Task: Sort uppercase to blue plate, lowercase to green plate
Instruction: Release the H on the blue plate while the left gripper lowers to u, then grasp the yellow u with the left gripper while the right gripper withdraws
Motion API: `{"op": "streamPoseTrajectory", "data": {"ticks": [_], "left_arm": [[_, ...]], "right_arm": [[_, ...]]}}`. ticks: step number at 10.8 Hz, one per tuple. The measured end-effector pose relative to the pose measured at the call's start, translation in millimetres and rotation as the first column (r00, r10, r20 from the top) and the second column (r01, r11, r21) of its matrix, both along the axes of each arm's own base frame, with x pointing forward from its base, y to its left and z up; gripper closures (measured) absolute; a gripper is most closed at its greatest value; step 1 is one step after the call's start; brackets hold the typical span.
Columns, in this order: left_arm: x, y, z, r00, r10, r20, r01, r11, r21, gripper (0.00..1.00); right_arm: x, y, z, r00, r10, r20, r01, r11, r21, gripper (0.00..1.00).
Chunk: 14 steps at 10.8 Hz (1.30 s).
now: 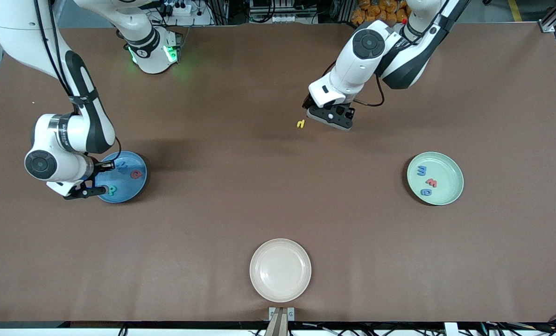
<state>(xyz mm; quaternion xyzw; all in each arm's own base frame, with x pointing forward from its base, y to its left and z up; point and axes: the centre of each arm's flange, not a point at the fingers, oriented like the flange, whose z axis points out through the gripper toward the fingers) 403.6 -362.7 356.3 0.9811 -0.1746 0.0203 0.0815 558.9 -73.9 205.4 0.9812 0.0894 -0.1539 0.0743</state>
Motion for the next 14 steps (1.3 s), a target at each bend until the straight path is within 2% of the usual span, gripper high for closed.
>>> {"op": "streamPoseTrajectory", "data": {"ticks": [2, 5, 6, 7, 9, 10, 11, 14], "left_arm": [[16, 10, 4, 1.0, 0.005, 0.024, -0.005, 1.0, 0.005, 0.0], [19, 10, 3, 1.0, 0.001, 0.018, -0.001, 1.0, -0.002, 0.0], [18, 9, 3, 1.0, -0.001, 0.018, 0.001, 1.0, -0.002, 0.0], [18, 9, 3, 1.0, -0.004, 0.021, 0.004, 1.0, 0.0, 0.0], [17, 7, 1, 0.999, -0.02, 0.026, 0.02, 1.0, 0.008, 0.0], [14, 3, -4, 0.999, -0.032, 0.017, 0.032, 0.999, 0.012, 0.0], [10, -2, -13, 0.999, -0.043, 0.007, 0.043, 0.999, 0.025, 0.0], [-7, -25, -37, 0.996, -0.087, -0.031, 0.089, 0.995, 0.042, 0.0]], "right_arm": [[0, -4, -7, 1.0, 0.018, 0.001, -0.018, 1.0, 0.004, 0.67], [0, -10, -12, 0.999, 0.031, 0.008, -0.031, 0.999, 0.008, 0.63], [0, -10, -12, 0.999, 0.031, 0.007, -0.031, 0.999, 0.008, 0.57], [0, -10, -12, 0.999, 0.032, 0.007, -0.032, 0.999, 0.008, 0.47], [0, -10, -12, 0.999, 0.033, 0.007, -0.033, 0.999, 0.008, 0.21], [0, -10, -12, 0.999, 0.033, 0.008, -0.033, 0.999, 0.008, 0.15], [1, -9, -11, 0.999, 0.033, 0.008, -0.033, 0.999, 0.008, 0.13], [12, -9, 6, 1.0, 0.025, -0.016, -0.025, 1.0, 0.004, 0.0]]}}
